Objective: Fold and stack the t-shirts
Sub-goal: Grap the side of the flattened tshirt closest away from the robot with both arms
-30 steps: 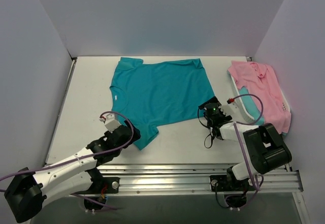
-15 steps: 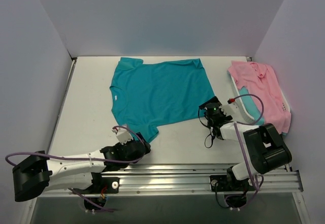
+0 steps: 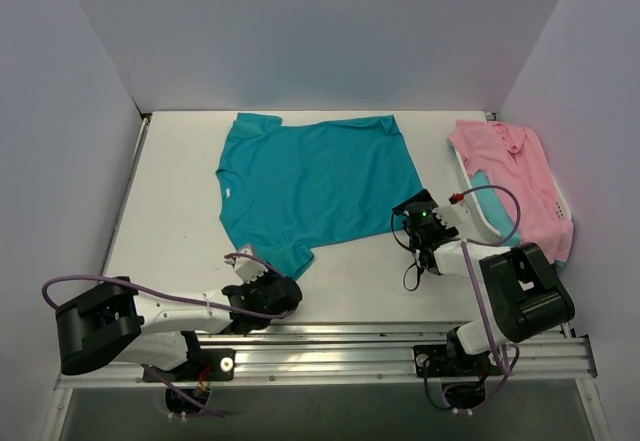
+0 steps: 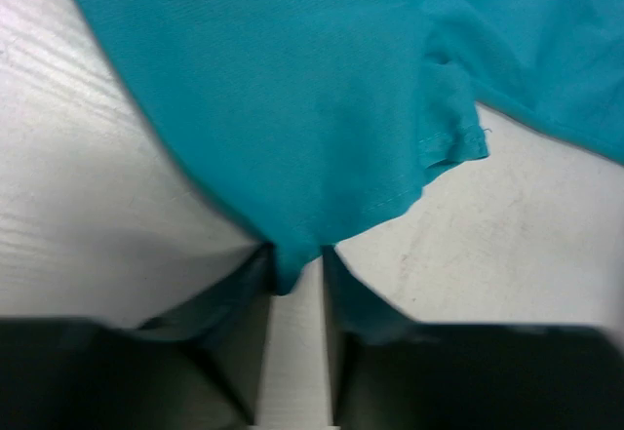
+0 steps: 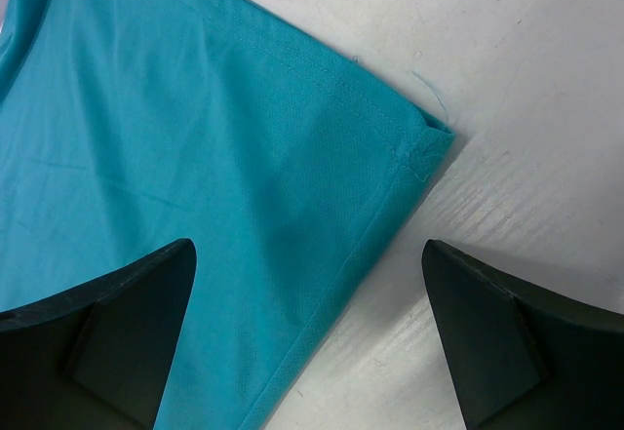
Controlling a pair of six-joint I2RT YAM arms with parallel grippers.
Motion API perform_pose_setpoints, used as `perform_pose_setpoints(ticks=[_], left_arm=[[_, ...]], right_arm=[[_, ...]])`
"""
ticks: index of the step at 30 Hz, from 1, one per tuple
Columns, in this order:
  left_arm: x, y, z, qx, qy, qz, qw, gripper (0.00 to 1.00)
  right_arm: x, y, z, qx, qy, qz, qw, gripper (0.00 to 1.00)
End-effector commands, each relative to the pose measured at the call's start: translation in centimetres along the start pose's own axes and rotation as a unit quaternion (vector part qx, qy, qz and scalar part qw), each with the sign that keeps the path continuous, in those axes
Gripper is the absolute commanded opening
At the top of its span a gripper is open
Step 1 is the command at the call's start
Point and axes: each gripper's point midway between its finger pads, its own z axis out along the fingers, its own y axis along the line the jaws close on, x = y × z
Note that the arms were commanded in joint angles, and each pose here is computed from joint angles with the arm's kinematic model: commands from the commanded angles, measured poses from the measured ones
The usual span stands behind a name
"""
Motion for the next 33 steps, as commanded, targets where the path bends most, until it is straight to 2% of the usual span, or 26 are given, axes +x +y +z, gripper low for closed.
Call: perform_pose_setpoints(ticks=[1,4,5,6,10,12,14,15,16,21,33], left_arm=[[-0.3,2.3,0.2,-0.041,-0.013,0.003,0.999,0.26],[-0.4,2.7,0.3,-0.044,-0.018,0.004,0.999,0.14],[-0.5,2.7,0.3,-0.043,-0.02,0.002,0.999,0.04],[-0.7,2.8,0.3,-0.043,-0.027,0.005,0.999,0.02],[-3.4,1.8,-0.3,-0.038,-0.07,0.023,0.997,0.02],[-5.0,1.9,-0.5,-0.047,-0.086,0.065,0.993,0.02],[-6.7,1.5,0.3,-0.042,-0.086,0.036,0.995,0.02],[-7.1,1.7,0.6,-0.038,-0.081,0.054,0.995,0.02],[-7.3,0.5,0.6,-0.008,-0.072,0.027,0.997,0.02],[-8.6,2.5,1.3,-0.026,-0.082,0.025,0.996,0.02],[-10.5,3.8,1.3,-0.039,-0.099,0.015,0.994,0.02]], right_arm=[[1.4,-3.2,-0.1,0.048,0.028,-0.034,0.998,0.98],[1.3,-3.1,-0.1,0.046,0.028,-0.032,0.998,0.98],[1.3,-3.2,-0.1,0.047,0.028,-0.034,0.998,0.98],[1.3,-3.2,-0.2,0.047,0.028,-0.034,0.998,0.98],[1.1,-3.1,-0.5,0.045,0.028,-0.032,0.998,0.96],[0.6,-2.9,-0.7,0.042,0.022,-0.024,0.999,0.96],[0.2,-2.9,-1.1,0.04,0.017,-0.014,0.999,0.96],[0.2,-2.8,-1.2,0.039,0.016,-0.012,0.999,0.96],[0.1,-2.9,-1.2,0.04,0.015,-0.011,0.999,0.96],[0.1,-3.0,-1.1,0.045,0.015,-0.006,0.999,0.95],[0.9,-2.8,0.6,0.06,0.013,-0.008,0.998,0.89]])
